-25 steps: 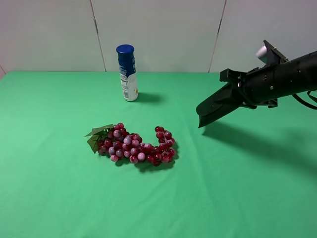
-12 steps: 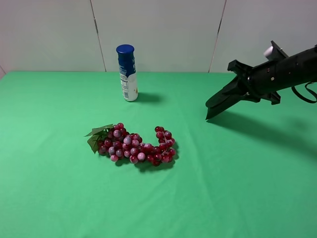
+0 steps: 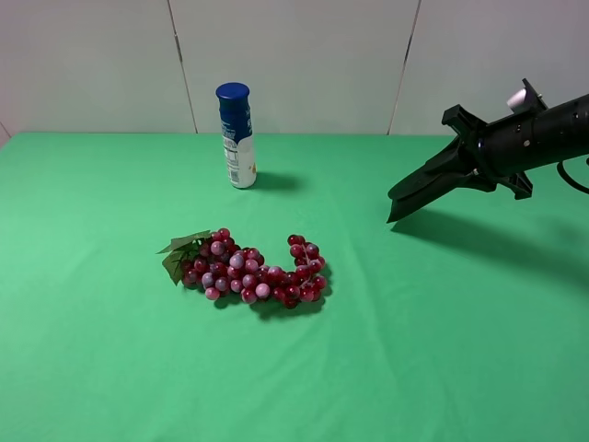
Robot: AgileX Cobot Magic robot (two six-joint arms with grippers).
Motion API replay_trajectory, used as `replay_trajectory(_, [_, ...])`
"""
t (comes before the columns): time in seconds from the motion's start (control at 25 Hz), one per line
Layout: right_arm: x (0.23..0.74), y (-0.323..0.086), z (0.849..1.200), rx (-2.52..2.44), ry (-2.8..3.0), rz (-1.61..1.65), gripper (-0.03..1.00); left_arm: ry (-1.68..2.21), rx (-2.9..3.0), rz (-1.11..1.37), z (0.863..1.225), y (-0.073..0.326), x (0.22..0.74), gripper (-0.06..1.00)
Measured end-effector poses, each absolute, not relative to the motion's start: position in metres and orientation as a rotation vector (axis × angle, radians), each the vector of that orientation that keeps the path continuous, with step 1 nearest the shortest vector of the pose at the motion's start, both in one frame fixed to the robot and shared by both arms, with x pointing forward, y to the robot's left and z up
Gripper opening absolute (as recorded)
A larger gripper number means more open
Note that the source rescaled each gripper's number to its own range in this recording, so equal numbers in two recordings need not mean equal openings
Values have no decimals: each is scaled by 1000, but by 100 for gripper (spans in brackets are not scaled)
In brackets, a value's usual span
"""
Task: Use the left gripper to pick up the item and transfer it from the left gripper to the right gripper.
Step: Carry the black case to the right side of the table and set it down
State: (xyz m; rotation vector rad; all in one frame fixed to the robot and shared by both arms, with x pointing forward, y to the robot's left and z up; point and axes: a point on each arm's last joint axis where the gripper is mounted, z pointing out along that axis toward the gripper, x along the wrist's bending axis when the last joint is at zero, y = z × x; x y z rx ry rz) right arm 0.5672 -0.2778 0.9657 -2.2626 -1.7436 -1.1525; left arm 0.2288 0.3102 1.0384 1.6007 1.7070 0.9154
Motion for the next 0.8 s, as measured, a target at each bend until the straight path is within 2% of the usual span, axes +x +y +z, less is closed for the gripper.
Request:
replay_trajectory(0.56, [566,-278,965,-2262,-1747,-1127,0,1707,1601,915,1038,310,229,97])
replay_trajectory(0.6, [566,-278,965,-2262,-1747,-1127,6,1707,1601,915,1038,310,229,97])
replay_trajectory(0.64, [566,-278,965,-2262,-1747,-1127,27,1707,1601,915,1038,310,229,97])
replay_trajectory(0.68, [566,-278,965,-2263,-1746,-1126,55,1707,1601,915,1038,310,229,97])
replay_trajectory(0.72, [566,-278,965,-2263,-1747,-1126,71,1707,1601,915,1038,310,229,97])
replay_trajectory(0.76, [566,-278,964,-2263,-1750,-1122,83,1707,1601,915,1038,310,229,97])
replay_trajectory(0.8, [565,-278,964,-2263,-1755,-1117,90,1707,1601,915,1038,310,229,97])
